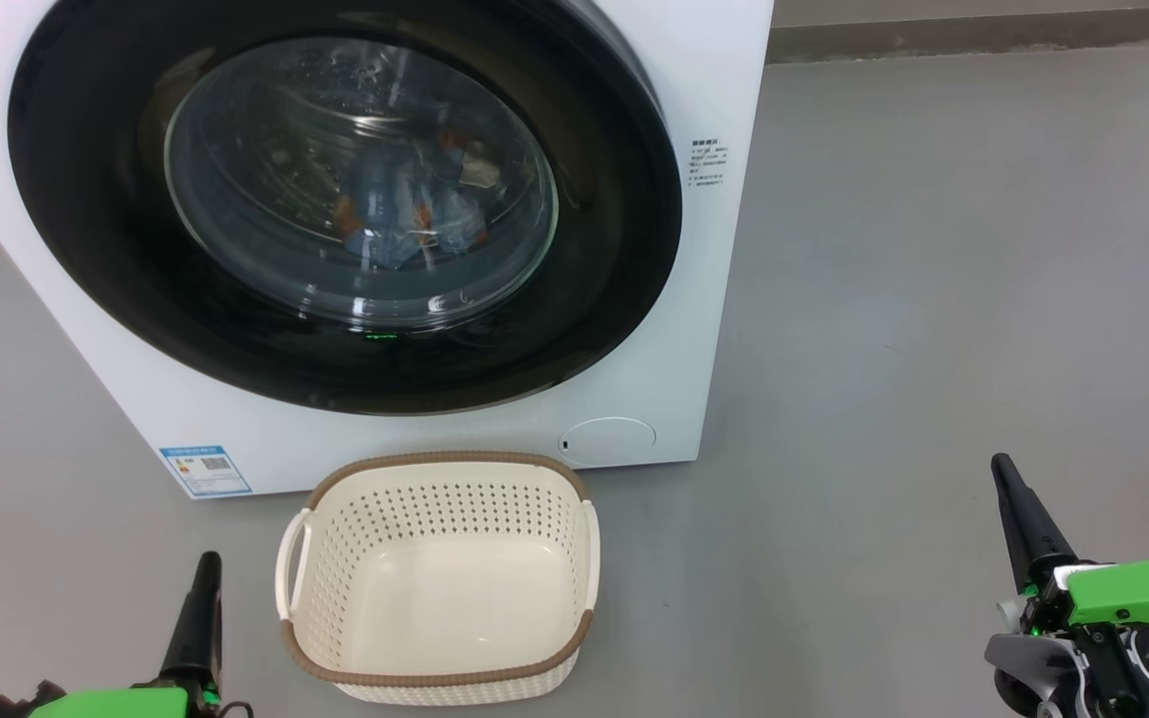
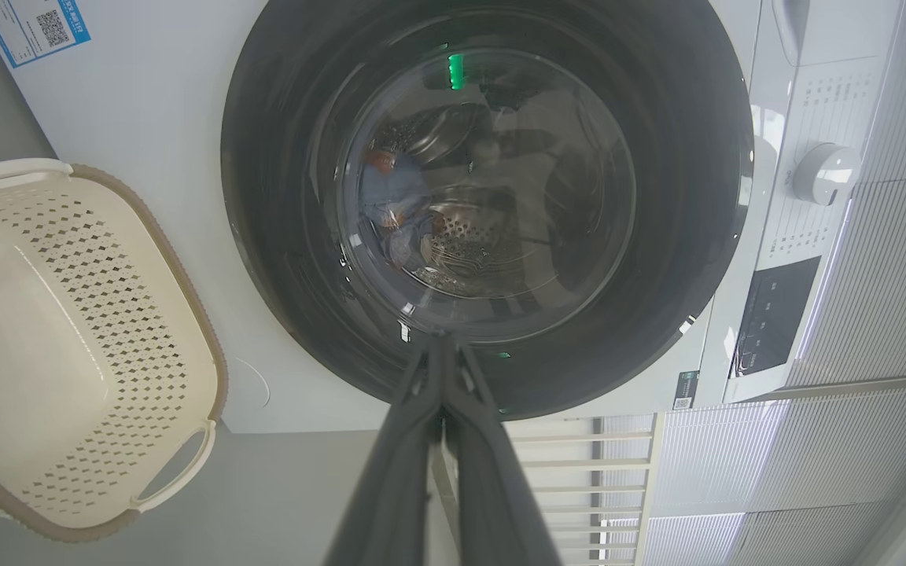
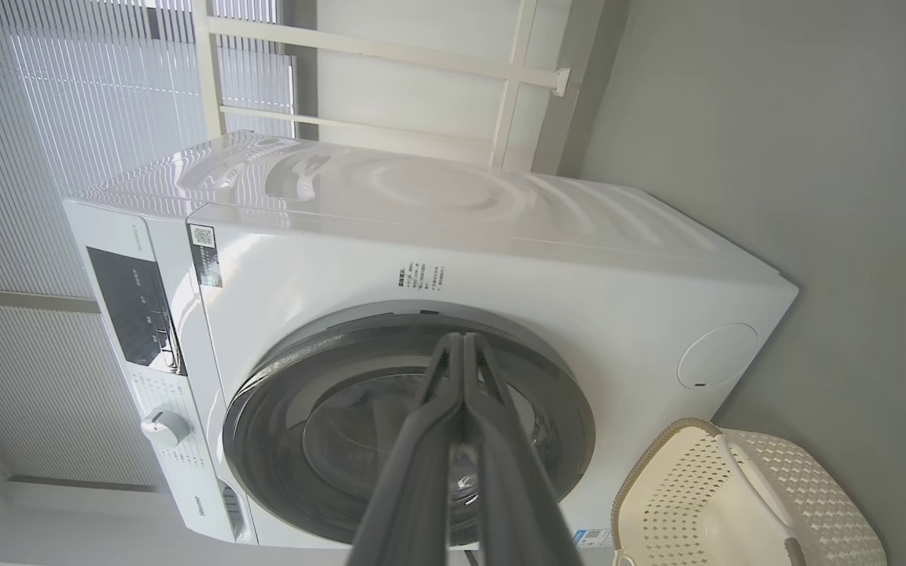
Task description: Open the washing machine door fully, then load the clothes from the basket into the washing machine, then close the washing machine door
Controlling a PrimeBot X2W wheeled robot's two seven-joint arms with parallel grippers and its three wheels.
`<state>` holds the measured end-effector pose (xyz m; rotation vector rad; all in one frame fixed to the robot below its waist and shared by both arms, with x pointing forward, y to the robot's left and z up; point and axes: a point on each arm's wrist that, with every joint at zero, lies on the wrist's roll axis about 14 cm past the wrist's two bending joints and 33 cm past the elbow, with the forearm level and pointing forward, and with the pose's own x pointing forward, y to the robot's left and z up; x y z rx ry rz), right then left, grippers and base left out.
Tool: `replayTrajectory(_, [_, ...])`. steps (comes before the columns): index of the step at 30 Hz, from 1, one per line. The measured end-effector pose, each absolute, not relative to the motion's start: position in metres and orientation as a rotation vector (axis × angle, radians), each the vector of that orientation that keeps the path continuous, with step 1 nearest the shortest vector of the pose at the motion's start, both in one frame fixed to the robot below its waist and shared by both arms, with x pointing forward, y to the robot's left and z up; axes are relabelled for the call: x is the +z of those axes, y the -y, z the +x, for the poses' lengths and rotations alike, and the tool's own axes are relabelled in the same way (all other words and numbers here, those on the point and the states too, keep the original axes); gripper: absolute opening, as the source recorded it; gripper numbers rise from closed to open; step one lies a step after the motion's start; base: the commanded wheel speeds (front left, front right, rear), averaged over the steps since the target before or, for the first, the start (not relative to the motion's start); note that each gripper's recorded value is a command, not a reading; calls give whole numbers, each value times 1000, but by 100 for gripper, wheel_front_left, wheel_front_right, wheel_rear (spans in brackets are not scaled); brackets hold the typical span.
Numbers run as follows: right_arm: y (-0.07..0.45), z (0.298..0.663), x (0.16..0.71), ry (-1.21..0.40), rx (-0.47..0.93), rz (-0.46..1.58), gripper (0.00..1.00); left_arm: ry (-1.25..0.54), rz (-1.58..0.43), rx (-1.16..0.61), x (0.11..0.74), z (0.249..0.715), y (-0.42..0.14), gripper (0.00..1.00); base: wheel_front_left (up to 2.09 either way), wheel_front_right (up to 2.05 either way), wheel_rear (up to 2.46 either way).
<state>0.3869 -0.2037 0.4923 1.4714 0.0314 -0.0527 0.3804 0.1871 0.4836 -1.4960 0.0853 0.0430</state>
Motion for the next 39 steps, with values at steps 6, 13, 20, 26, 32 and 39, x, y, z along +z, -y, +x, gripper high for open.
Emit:
replayTrajectory(6, [205, 387, 495, -21, -48, 1539, 0, -75, -1548, 32, 486, 380, -188, 0, 0, 0, 0])
replayTrajectory(13, [205, 387, 496, -9, -48, 1583, 0, -70, -1570, 33, 487, 380, -189, 0, 0, 0, 0])
replayTrajectory(20, [205, 387, 496, -9, -48, 1584, 0, -70, -1570, 33, 487, 380, -189, 0, 0, 0, 0])
replayTrajectory(26, [205, 387, 496, -8, -48, 1584, 0, -70, -1570, 34, 487, 380, -189, 0, 0, 0, 0])
replayTrajectory(32, [205, 387, 496, -9, -49, 1585, 0, -70, -1570, 34, 487, 380, -189, 0, 0, 0, 0])
replayTrajectory(39, [205, 387, 496, -9, -49, 1585, 0, -70, -1570, 34, 487, 380, -189, 0, 0, 0, 0])
